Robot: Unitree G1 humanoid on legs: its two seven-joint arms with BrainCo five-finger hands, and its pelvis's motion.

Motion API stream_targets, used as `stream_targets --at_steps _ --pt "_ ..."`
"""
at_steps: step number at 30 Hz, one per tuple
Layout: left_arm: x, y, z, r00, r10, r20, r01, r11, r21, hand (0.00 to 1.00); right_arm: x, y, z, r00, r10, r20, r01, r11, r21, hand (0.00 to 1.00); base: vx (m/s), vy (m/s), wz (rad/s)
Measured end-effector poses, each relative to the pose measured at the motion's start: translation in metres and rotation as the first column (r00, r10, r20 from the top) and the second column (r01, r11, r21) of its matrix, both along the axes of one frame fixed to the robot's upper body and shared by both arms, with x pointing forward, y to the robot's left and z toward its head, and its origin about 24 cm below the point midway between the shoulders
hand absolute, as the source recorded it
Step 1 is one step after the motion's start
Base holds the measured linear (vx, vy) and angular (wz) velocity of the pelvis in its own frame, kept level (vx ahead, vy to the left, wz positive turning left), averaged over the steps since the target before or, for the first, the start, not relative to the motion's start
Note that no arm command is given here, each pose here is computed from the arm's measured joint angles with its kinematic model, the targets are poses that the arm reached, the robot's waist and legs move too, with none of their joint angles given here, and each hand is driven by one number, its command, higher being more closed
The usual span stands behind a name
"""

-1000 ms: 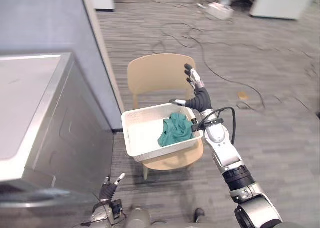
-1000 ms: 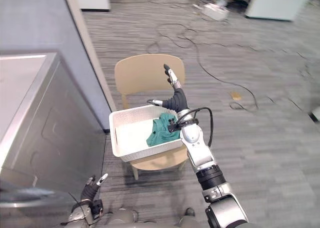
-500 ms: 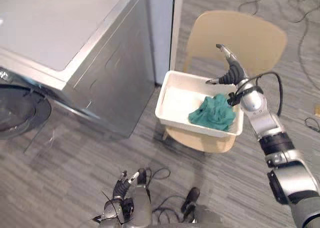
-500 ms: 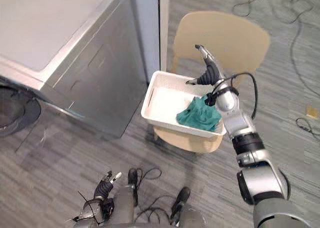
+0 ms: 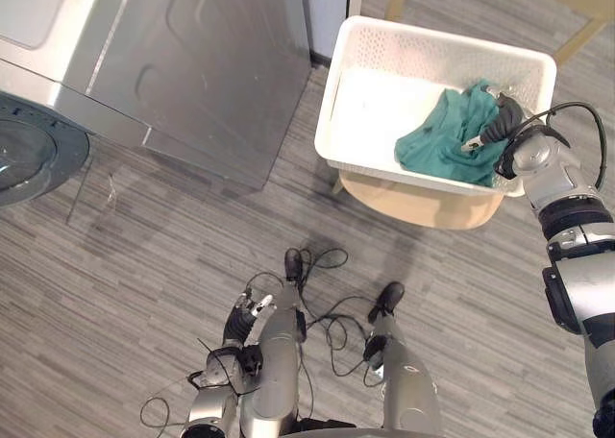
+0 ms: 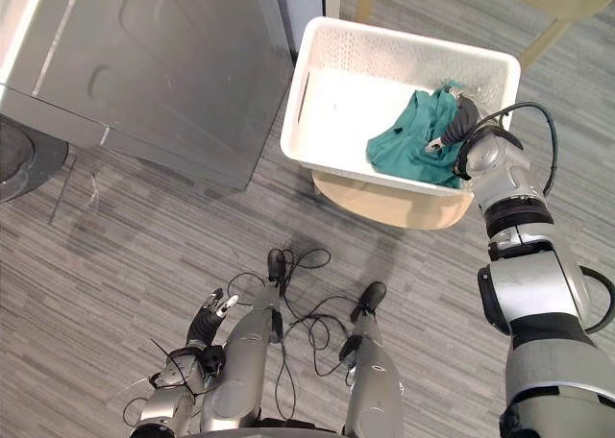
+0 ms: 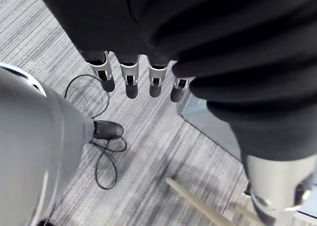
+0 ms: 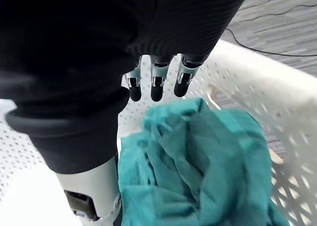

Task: Pick up the laundry basket with both hands and put the clothes into the washing machine.

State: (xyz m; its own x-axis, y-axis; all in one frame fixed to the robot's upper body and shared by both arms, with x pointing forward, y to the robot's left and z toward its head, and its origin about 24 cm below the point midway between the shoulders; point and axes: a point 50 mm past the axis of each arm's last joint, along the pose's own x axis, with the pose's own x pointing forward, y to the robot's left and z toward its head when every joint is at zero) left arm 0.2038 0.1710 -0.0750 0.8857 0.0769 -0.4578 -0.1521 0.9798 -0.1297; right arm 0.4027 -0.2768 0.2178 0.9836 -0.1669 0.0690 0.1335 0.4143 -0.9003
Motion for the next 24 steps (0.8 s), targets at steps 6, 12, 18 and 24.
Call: stream_targets --at_steps 6,12,18,24 --pt "0.022 -0.009 0.016 0.996 0.037 0.087 -0.027 0.993 -0.112 0.00 0.007 0.012 0.023 1.000 0.018 0.008 -0.017 0.994 -0.107 0.00 -0.05 0.023 -0.11" --pt "0.042 -0.026 0.038 0.982 0.014 0.190 0.023 0.982 -0.188 0.00 0.008 0.010 0.029 1.000 -0.011 -0.009 0.009 0.984 -0.179 0.00 0.00 0.020 0.05" --pt "0.060 -0.038 0.064 0.954 0.049 0.297 0.042 0.955 -0.294 0.00 0.006 0.001 0.042 0.998 -0.053 0.014 0.055 0.964 -0.261 0.00 0.01 0.036 0.11" --pt "0.064 -0.048 0.078 0.934 0.071 0.350 0.060 0.935 -0.349 0.00 0.007 0.011 0.053 0.997 -0.023 0.077 0.041 0.969 -0.244 1.00 0.02 0.060 -0.04"
